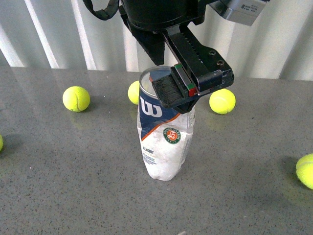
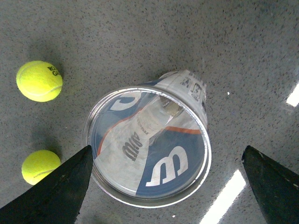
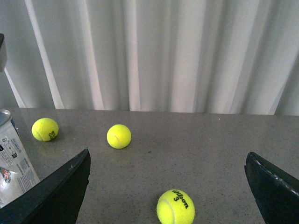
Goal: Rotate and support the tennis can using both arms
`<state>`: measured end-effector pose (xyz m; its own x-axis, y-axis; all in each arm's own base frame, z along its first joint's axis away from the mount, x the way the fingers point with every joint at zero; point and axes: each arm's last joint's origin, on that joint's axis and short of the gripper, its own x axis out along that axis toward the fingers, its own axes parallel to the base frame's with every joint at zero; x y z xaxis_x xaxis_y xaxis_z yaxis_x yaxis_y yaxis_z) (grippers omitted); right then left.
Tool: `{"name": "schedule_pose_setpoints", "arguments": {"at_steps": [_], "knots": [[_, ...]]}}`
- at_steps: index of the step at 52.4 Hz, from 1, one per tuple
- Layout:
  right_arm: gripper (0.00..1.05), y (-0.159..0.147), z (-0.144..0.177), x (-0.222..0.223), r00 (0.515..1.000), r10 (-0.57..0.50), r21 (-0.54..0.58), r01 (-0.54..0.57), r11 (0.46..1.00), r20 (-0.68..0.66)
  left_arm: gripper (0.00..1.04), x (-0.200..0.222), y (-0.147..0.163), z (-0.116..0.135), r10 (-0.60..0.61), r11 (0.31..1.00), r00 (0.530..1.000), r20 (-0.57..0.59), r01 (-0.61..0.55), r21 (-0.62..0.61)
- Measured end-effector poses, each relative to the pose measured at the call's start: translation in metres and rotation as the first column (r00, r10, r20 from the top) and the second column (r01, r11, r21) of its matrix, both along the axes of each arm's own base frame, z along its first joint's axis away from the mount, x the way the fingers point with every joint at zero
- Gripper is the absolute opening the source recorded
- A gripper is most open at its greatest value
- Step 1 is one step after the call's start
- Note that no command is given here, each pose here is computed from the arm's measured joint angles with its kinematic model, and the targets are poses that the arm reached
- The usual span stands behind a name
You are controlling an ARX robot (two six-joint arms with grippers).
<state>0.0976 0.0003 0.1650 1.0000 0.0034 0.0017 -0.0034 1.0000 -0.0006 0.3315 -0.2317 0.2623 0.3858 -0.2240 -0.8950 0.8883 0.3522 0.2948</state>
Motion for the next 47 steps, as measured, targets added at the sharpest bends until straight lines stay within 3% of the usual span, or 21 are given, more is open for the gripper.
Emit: {"name": "schedule_pose_setpoints", "arguments": {"at_steps": [6, 12, 16, 21, 27, 36, 39, 43, 47], "knots": [[0.98, 0.0, 0.0, 0.0, 1.0, 0.0, 0.0, 0.0, 1.0, 0.0, 0.98, -0.007, 0.011, 0.012, 0.11, 0.988, 0.994, 0.021, -0.106, -0.115], [0.98, 0.0, 0.0, 0.0, 1.0, 0.0, 0.0, 0.0, 1.0, 0.0, 0.98, -0.009, 0.023, 0.024, 0.267, 0.931, 0.962, 0.055, -0.243, -0.272], [0.98, 0.0, 0.0, 0.0, 1.0, 0.0, 0.0, 0.0, 1.0, 0.0, 0.98, -0.011, 0.031, 0.033, 0.408, 0.85, 0.909, 0.081, -0.346, -0.398], [0.98, 0.0, 0.0, 0.0, 1.0, 0.0, 0.0, 0.0, 1.0, 0.0, 0.98, -0.016, 0.045, 0.046, 0.601, 0.68, 0.796, 0.072, -0.462, -0.569], [0.98, 0.0, 0.0, 0.0, 1.0, 0.0, 0.0, 0.0, 1.0, 0.0, 0.98, -0.02, 0.053, 0.056, 0.672, 0.576, 0.741, 0.015, -0.51, -0.639], [0.98, 0.0, 0.0, 0.0, 1.0, 0.0, 0.0, 0.0, 1.0, 0.0, 0.98, -0.019, 0.053, 0.051, 0.695, 0.537, 0.718, -0.028, -0.545, -0.644], [0.98, 0.0, 0.0, 0.0, 1.0, 0.0, 0.0, 0.0, 1.0, 0.0, 0.91, -0.02, 0.055, 0.045, 0.751, 0.503, 0.654, 0.086, -0.483, -0.716], [0.98, 0.0, 0.0, 0.0, 1.0, 0.0, 0.0, 0.0, 1.0, 0.0, 0.74, -0.034, 0.078, 0.03, 0.852, 0.403, 0.479, 0.211, -0.342, -0.849], [0.98, 0.0, 0.0, 0.0, 1.0, -0.003, 0.0, 0.003, 1.0, 0.0, 0.6, -0.054, 0.108, 0.018, 0.881, 0.346, 0.415, 0.227, -0.239, -0.907]]}}
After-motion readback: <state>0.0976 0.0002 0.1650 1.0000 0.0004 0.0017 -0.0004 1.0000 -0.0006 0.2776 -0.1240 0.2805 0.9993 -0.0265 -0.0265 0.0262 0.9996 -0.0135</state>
